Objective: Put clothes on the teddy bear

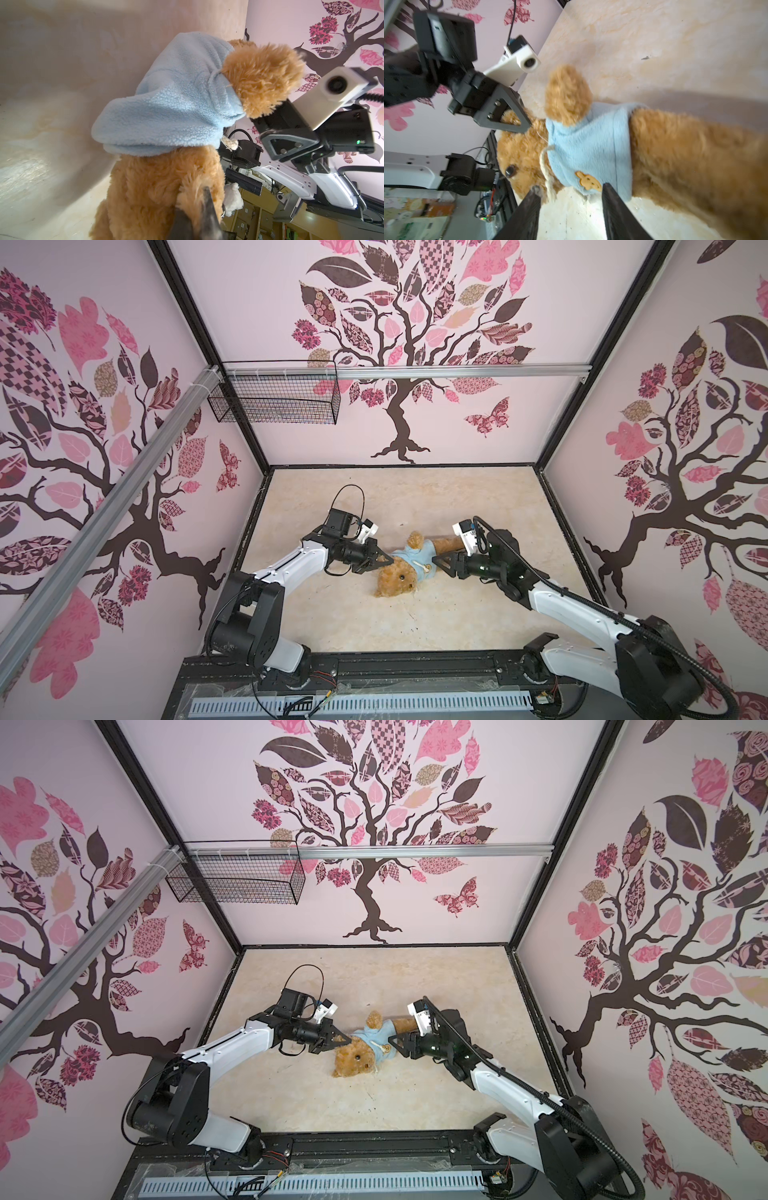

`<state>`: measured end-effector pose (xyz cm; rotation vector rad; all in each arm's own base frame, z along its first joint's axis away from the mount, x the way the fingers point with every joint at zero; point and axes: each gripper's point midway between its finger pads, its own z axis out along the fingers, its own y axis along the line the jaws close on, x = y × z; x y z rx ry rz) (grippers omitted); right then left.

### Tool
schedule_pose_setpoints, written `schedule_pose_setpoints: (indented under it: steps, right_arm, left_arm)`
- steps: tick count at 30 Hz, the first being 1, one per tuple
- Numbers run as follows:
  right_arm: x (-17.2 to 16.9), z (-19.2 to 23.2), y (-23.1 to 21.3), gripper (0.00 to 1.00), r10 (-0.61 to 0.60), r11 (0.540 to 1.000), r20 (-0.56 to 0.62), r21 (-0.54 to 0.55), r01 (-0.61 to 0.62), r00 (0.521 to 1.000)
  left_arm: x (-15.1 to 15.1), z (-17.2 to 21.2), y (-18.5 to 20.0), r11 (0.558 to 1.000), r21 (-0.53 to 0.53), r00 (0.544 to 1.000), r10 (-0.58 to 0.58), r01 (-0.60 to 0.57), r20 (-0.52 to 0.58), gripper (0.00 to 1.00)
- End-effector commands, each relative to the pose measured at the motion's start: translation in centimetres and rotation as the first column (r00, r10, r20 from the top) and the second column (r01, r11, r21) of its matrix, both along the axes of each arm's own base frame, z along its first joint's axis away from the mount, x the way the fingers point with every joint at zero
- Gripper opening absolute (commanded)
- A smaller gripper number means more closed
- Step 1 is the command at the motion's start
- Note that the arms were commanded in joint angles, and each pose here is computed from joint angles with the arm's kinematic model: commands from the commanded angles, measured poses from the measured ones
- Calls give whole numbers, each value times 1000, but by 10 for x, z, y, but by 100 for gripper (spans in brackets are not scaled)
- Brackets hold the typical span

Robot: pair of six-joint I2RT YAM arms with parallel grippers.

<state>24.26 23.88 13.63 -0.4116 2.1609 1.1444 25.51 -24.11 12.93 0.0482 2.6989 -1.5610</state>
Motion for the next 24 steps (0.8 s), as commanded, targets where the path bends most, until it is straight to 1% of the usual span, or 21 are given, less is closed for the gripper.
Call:
schedule_pose_setpoints:
  steps: [1,3,6,9,11,12,13,14,17,18,19,20,21,22,24]
  right_arm:
    - [4,-15,5,49,-19,998,64,-59,22,998]
    - [12,-32,1,48,-62,994,49,-92,66,997]
    - [21,-46,-4,49,-102,986,66,-128,109,993]
    - [26,-54,-4,49,-108,983,76,-139,118,991]
    - [26,-55,0,49,-87,986,76,-137,96,993]
    - [27,-56,2,47,-79,987,77,-136,89,994]
    - [26,-56,4,43,-63,989,81,-130,73,995]
    - [26,-56,7,37,-50,991,85,-123,60,995]
    - [24,-55,13,12,-15,994,84,-107,24,996]
    - [23,-55,13,6,-12,994,73,-109,20,997]
    - [21,-55,13,2,-9,993,61,-113,16,998]
    - [19,-53,12,0,-6,994,52,-113,12,999]
    - [16,-51,12,0,-2,994,43,-110,7,999]
    - [14,-47,12,0,3,995,34,-100,0,999]
    - [7,-36,17,0,34,997,6,-68,-34,999]
  left_arm:
    - [7,6,-2,1000,-5,999,-8,8,35,0]
    - [8,5,-1,1000,1,999,-10,10,40,0]
    - [7,5,-1,1000,7,999,-14,14,42,0]
    - [7,5,0,1000,17,999,-19,19,50,0]
    - [8,6,0,1000,16,998,-21,20,55,0]
    - [8,7,0,1000,17,998,-20,19,59,0]
    - [9,7,0,1000,17,998,-18,17,61,0]
    - [9,5,0,1000,16,998,-15,14,56,0]
    - [11,7,-1,1000,12,998,-13,13,60,0]
    - [13,7,0,1000,17,998,-9,8,68,0]
    - [16,7,1,1000,28,997,2,-4,74,1]
    - [20,8,4,999,41,996,16,-19,85,8]
    - [27,10,9,998,51,994,37,-43,105,18]
    - [33,15,13,996,57,989,56,-64,134,30]
    - [45,27,26,991,79,973,87,-106,214,50]
